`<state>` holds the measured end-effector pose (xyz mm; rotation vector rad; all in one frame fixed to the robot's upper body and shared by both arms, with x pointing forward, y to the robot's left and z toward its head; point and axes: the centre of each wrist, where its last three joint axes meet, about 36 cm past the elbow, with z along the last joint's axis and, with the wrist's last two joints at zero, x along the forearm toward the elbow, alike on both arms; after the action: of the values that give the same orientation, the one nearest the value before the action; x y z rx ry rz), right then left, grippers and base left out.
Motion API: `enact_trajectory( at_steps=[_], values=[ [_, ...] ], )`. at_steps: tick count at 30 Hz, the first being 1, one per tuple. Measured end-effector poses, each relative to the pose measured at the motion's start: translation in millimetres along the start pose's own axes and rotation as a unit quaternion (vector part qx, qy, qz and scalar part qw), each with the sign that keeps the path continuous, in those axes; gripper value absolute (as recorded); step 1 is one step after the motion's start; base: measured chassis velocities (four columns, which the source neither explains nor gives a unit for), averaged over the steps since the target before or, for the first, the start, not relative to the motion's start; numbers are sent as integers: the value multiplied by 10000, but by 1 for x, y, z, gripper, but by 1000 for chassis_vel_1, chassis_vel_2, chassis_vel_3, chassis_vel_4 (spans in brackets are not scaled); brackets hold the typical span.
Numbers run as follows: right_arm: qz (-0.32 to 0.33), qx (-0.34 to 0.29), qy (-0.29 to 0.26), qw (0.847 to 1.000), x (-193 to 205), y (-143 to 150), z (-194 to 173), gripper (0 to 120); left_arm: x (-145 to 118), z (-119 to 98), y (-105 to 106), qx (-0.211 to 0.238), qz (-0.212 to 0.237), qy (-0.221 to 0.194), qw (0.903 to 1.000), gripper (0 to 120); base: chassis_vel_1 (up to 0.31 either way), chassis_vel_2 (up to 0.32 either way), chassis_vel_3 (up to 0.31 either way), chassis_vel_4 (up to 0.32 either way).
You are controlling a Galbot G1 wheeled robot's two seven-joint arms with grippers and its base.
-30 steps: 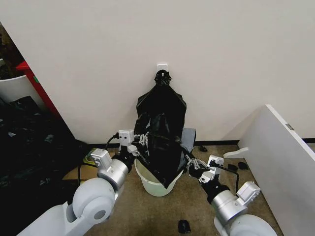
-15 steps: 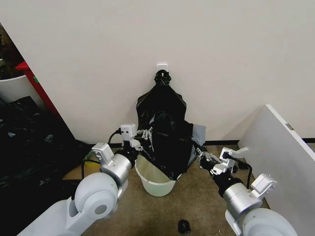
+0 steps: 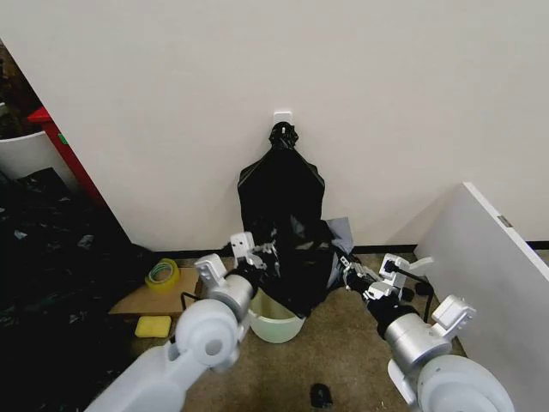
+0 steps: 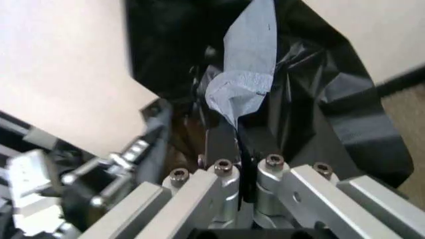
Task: Place the garbage bag over the trash bin.
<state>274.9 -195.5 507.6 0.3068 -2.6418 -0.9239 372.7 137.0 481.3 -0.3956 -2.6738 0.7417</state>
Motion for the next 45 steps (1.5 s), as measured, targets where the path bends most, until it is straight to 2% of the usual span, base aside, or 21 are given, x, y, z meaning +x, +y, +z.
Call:
enact_trajectory(
  at_steps=[2,8,12,19,25,34,37,39,45],
  values=[
    [166,-93,111,9998,-15,-11,19,0,-5,1,14,-144,-186,-111,9997,0,0,0,0,0],
    [443,-203,255,9985,-36,-27,44,0,-1,2,32,-339,-428,-239,9982,0,0,0,0,0],
    [680,-189,262,9972,-52,-41,56,0,-1,19,49,-515,-586,-287,9965,0,0,0,0,0],
    [619,-257,368,9971,-56,-32,71,0,-10,43,57,-860,-579,-401,9938,0,0,0,0,0],
    [525,-321,422,9972,-65,-26,87,0,-13,49,65,-1196,-525,-519,9901,0,0,0,0,0],
    [506,-355,439,9971,-70,-21,92,0,-4,62,66,-1285,-594,-427,9890,0,0,0,0,0],
    [592,7,350,9976,-49,-27,84,0,8,54,83,-1348,-846,-485,9861,0,0,0,0,0],
    [634,127,360,9973,-44,-29,85,0,11,55,86,-1344,-893,-472,9858,0,0,0,0,0],
    [989,495,478,9927,-38,-39,96,0,26,70,94,-1353,-1016,-277,9852,0,0,0,0,0]
  ],
)
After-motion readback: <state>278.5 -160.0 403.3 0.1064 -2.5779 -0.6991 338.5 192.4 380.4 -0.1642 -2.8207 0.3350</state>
